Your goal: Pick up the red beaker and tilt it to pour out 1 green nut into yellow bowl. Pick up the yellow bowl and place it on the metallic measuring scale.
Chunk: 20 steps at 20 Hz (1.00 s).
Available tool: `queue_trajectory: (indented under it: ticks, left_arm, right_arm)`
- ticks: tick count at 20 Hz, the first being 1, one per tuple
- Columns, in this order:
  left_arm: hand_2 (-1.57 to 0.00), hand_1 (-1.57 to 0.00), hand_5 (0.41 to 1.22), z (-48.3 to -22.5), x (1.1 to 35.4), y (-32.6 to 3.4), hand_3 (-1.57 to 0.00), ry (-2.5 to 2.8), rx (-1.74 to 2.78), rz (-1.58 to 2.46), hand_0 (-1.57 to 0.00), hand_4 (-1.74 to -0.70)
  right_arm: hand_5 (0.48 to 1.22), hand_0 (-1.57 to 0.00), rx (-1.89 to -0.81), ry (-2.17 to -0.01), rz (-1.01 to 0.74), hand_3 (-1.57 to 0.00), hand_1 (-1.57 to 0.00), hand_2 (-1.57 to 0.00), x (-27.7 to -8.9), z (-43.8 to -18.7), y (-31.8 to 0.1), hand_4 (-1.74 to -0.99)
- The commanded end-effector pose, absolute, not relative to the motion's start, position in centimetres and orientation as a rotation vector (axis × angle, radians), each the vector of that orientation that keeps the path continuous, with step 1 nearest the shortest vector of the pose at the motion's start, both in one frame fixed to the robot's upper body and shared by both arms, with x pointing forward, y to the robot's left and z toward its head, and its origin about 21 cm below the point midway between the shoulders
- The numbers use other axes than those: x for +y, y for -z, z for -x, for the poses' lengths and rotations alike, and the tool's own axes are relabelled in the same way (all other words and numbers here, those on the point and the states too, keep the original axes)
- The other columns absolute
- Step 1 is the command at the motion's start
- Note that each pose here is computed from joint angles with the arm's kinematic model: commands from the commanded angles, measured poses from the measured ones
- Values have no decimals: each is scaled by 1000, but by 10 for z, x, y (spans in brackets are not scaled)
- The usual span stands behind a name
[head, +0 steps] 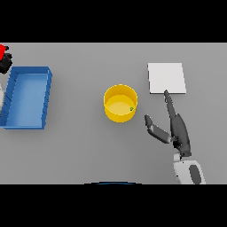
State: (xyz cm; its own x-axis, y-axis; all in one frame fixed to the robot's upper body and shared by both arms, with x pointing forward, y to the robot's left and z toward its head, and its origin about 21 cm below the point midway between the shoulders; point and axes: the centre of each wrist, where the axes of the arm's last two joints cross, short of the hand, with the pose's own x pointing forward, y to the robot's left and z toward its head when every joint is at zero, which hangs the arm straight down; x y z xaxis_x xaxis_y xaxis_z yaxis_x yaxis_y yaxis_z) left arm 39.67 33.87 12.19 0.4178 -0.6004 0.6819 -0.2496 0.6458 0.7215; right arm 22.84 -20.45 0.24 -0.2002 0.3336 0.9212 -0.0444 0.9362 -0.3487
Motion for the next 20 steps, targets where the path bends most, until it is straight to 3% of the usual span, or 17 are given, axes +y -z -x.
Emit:
queue_trajectory:
  ticks: [1,3,6,10,11,14,16,18,20]
  left_arm:
    - [-1571,-1571,1221,-394,338,-114,-1478,238,-1146,-877,-1571,-1741]
    - [-1571,-1571,1221,-387,329,-107,-1512,221,-1154,-852,-1571,-1741]
    - [-1571,-1571,1151,-374,328,-95,-1541,178,-1130,-817,-1571,-1741]
    - [-1571,-1571,991,-363,323,-86,-1559,212,-1103,-848,-1571,-1713]
    - [-1571,-1571,941,-361,324,-85,-1561,232,-1103,-856,-1571,-1645]
    - [-1501,-1543,810,-349,325,-80,-1470,264,-1098,-852,-1571,-1275]
    - [-1209,-1215,749,-346,327,-81,-1136,287,-1090,-841,-1393,-1068]
    - [-816,-796,696,-343,327,-80,-768,303,-1076,-834,-965,-958]
    - [-522,-509,666,-346,326,-78,-491,351,-1041,-832,-617,-889]
  right_arm:
    - [648,1,-1753,-340,200,1,1,1,-204,-224,0,-1014]
    - [648,1,-1756,-341,203,1,1,1,-204,-222,0,-1004]
    - [650,1,-1770,-334,202,1,1,1,-205,-226,-4,-1012]
    - [638,1,-1752,-331,214,1,1,1,-204,-224,0,-1017]
    - [636,1,-1751,-329,217,1,1,1,-203,-225,0,-1021]
    - [634,1,-1764,-333,213,1,1,1,-205,-222,0,-1012]
    - [635,1,-1765,-321,212,1,1,1,-206,-224,-2,-1007]
    - [635,1,-1771,-322,204,1,1,1,-205,-223,-3,-1004]
    - [635,1,-1773,-324,198,1,1,1,-206,-223,-3,-1008]
